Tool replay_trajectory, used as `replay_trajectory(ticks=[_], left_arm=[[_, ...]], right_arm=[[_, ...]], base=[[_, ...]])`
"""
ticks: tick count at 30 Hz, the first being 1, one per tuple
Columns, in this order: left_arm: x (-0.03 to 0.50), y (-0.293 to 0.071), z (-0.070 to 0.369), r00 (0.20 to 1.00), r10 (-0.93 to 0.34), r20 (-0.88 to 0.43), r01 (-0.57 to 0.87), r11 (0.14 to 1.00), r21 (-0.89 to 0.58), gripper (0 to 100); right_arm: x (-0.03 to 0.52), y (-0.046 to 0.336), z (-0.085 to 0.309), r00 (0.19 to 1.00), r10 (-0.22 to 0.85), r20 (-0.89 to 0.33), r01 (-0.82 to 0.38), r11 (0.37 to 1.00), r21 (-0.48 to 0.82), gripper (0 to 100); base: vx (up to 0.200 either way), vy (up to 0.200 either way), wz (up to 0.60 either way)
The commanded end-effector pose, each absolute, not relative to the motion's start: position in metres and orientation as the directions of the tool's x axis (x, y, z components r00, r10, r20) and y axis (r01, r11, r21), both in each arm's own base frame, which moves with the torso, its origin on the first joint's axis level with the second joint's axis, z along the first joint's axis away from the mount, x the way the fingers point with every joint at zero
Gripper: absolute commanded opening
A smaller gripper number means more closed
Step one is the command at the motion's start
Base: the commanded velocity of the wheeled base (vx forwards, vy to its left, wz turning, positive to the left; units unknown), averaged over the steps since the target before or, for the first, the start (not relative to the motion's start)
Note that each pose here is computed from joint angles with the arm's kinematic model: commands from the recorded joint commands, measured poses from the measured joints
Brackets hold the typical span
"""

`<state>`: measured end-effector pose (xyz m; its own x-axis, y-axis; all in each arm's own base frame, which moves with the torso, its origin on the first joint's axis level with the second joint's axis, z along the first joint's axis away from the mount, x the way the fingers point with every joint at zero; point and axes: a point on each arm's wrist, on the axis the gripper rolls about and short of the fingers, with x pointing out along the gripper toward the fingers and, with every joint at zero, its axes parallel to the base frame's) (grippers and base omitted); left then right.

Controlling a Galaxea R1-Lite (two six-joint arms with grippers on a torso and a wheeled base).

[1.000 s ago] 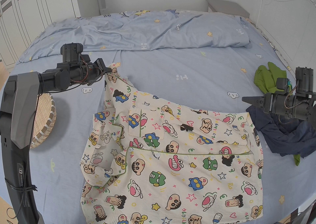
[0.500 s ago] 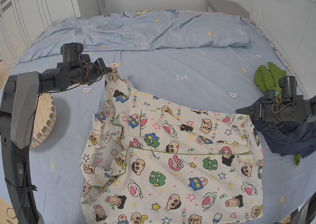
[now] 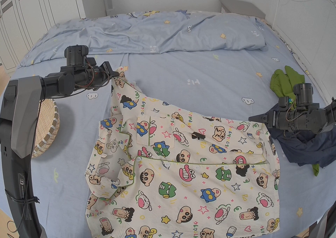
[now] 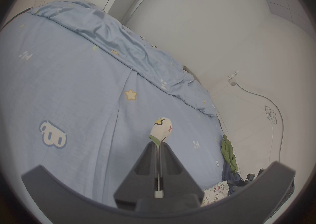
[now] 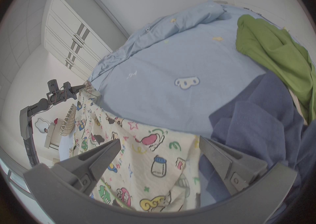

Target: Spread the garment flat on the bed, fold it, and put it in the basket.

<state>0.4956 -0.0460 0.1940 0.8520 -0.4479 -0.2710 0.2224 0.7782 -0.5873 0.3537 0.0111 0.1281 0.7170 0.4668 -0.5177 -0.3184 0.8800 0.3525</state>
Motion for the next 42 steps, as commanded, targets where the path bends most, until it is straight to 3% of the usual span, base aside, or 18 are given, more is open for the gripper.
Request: replay_trajectory(ticks=[1, 20, 21, 37, 42], left_arm=[[0.496, -0.046, 0.194, 0.852, -0.448, -0.270, 0.223, 0.778, -0.588, 0], [0.496, -0.044, 0.194, 0.854, -0.445, -0.270, 0.220, 0.779, -0.588, 0], [0.496, -0.044, 0.194, 0.853, -0.445, -0.271, 0.220, 0.779, -0.588, 0], [0.496, -0.044, 0.194, 0.853, -0.445, -0.271, 0.220, 0.779, -0.588, 0], [0.496, -0.044, 0.194, 0.854, -0.445, -0.270, 0.221, 0.779, -0.586, 0]], right_arm=[[0.358, 0.010, 0.124, 0.736, 0.458, -0.498, -0.318, 0.884, 0.343, 100], [0.367, 0.008, 0.109, 0.746, 0.445, -0.495, -0.310, 0.891, 0.333, 100], [0.367, 0.008, 0.109, 0.746, 0.445, -0.495, -0.311, 0.891, 0.331, 0], [0.369, 0.007, 0.112, 0.754, 0.442, -0.485, -0.309, 0.891, 0.332, 0], [0.378, 0.005, 0.125, 0.794, 0.416, -0.444, -0.295, 0.901, 0.317, 0]], base=[[0.000, 0.000, 0.00], [0.000, 0.000, 0.00], [0.000, 0.000, 0.00], [0.000, 0.000, 0.00], [0.000, 0.000, 0.00]])
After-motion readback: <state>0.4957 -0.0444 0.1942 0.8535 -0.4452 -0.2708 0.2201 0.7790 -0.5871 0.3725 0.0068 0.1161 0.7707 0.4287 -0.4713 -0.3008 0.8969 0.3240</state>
